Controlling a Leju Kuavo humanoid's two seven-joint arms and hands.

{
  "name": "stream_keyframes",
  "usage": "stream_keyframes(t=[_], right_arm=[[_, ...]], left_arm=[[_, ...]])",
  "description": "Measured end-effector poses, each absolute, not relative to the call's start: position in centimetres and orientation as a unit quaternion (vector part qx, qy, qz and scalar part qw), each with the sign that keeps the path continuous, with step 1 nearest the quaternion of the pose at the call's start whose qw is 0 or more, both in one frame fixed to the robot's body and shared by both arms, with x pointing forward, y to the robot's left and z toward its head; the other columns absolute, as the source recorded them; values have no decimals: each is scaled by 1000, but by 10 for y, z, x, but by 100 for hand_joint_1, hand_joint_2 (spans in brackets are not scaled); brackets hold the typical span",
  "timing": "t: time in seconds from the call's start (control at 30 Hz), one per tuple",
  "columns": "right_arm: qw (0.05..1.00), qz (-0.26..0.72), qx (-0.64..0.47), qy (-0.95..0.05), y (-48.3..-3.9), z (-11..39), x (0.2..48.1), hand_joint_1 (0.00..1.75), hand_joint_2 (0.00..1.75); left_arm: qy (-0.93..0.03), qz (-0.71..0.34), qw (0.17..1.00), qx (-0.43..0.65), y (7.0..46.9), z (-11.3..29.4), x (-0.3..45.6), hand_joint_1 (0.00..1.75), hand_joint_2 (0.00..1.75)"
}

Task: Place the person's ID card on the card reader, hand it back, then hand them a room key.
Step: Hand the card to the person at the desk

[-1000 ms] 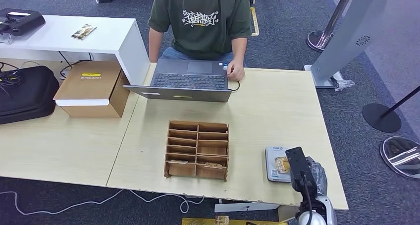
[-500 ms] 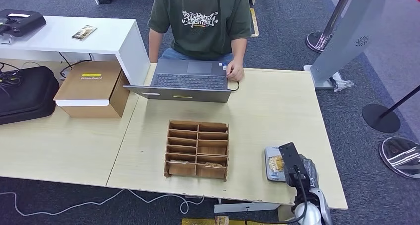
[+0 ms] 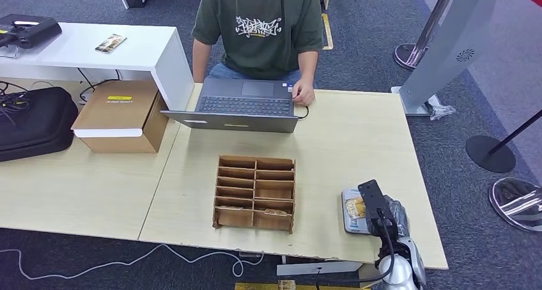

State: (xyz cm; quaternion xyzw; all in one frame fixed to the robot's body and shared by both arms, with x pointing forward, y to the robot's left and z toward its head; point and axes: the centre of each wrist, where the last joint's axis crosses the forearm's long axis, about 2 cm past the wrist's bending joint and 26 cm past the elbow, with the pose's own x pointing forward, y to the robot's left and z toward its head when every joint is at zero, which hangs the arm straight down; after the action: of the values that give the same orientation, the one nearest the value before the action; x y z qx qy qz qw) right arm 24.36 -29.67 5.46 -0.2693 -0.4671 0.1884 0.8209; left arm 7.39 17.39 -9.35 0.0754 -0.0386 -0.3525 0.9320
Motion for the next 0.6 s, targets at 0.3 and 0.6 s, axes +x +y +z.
stream_keyframes(t=[0.3, 0.6], right_arm=[[786, 158, -315, -507, -297, 61, 243, 175, 175], [667, 108, -426, -602, -295, 90, 241, 175, 175]], left_arm=[[-46, -350, 932, 78, 174, -93, 73, 0, 0], [-60, -355, 930, 78, 171, -93, 72, 0, 0]])
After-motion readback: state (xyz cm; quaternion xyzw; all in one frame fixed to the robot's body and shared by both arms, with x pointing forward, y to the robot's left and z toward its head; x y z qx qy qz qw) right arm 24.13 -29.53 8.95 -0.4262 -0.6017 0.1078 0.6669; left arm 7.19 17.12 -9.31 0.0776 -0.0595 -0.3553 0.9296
